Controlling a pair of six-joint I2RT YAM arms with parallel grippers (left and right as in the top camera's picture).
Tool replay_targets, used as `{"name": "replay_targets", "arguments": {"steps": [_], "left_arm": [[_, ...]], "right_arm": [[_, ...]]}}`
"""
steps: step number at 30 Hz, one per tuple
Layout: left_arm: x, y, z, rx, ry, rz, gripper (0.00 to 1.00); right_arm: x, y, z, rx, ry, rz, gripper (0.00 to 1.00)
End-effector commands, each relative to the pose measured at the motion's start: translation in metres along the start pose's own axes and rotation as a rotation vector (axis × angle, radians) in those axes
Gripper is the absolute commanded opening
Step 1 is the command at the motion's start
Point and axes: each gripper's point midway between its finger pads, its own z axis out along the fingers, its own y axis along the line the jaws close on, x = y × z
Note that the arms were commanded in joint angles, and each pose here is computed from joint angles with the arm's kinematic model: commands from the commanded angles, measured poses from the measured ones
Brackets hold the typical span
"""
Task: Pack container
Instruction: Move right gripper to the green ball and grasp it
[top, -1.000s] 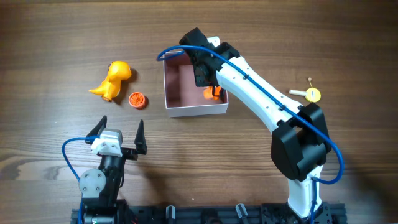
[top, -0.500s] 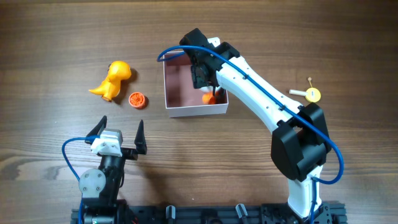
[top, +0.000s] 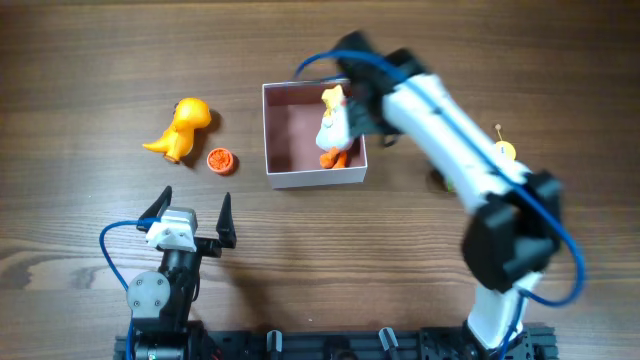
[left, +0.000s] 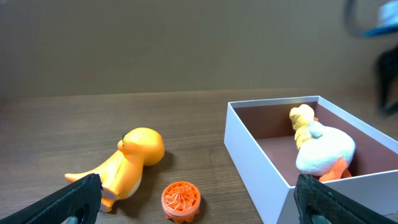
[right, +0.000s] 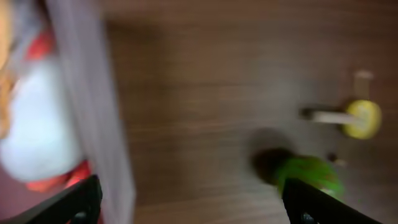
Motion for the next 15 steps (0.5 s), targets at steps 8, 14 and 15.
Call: {"name": "replay_targets", "arguments": {"steps": [8,14,15], "left_arm": [[0.002,-0.004,0.000,0.023,-0.001,0.020,1.00],[0.002,-0.004,0.000,0.023,-0.001,0.020,1.00],[0.002,-0.004,0.000,0.023,-0.001,0.020,1.00]], "right_arm": [[0.011,-0.131,-0.025,-0.066,0.087,0.242,1.00],[0.040,-0.140,0.024,-0.092,0.182,0.210,0.98],[0.049,-0.135,0.031,-0.114,0.209,0.187,0.98]]}}
